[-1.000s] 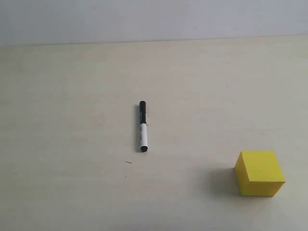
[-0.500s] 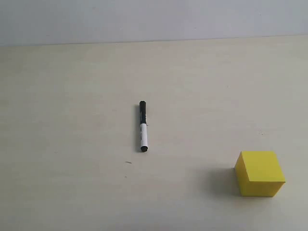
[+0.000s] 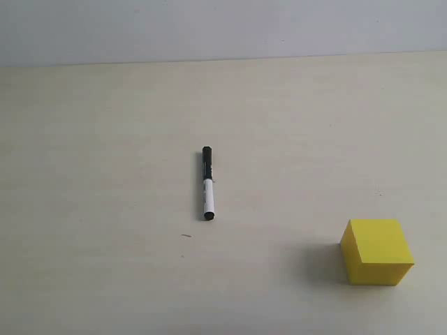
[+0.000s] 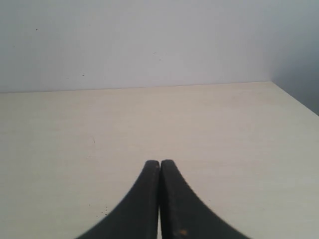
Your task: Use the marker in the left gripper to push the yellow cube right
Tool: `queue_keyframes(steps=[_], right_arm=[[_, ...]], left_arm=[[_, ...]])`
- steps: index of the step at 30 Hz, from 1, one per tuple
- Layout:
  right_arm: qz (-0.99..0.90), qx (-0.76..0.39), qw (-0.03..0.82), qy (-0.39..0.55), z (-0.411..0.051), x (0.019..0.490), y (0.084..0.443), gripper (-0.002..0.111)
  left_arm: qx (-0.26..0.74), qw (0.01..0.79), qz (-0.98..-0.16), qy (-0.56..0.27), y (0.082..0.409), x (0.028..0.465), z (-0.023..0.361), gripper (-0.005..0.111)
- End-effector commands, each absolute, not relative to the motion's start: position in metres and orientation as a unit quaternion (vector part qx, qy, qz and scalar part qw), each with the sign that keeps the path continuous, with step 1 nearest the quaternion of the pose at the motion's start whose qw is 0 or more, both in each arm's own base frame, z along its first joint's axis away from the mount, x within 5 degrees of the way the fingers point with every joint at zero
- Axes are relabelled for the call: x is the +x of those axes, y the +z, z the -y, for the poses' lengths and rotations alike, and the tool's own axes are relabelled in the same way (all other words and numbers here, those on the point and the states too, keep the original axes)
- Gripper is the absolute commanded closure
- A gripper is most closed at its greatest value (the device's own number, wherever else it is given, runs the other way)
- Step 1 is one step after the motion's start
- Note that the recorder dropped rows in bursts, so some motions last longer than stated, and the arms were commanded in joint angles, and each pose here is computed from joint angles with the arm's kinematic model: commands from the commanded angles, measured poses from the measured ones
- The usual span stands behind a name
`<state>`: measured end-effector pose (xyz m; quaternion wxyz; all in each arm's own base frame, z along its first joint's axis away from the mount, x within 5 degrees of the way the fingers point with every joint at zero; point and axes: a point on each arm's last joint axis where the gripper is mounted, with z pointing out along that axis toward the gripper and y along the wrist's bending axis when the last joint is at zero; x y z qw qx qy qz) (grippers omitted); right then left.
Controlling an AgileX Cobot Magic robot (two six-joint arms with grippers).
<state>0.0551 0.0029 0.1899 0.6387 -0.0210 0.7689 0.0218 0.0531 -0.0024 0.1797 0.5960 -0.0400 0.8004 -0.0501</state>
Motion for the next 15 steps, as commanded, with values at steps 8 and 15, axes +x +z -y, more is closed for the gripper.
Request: queue_keyframes(steps=[8, 15], right_arm=[[-0.767, -0.02, 0.641, 0.019, -0.0026, 0.055, 0.189, 0.108], [-0.767, -0.02, 0.641, 0.019, -0.0026, 0.055, 0.189, 0.108]], left_arm=[[0.031, 0.594, -0.797, -0.102, 0.1804, 0.0517, 0.0115, 0.107], [0.031, 0.594, -0.797, -0.102, 0.1804, 0.0517, 0.0115, 0.107]])
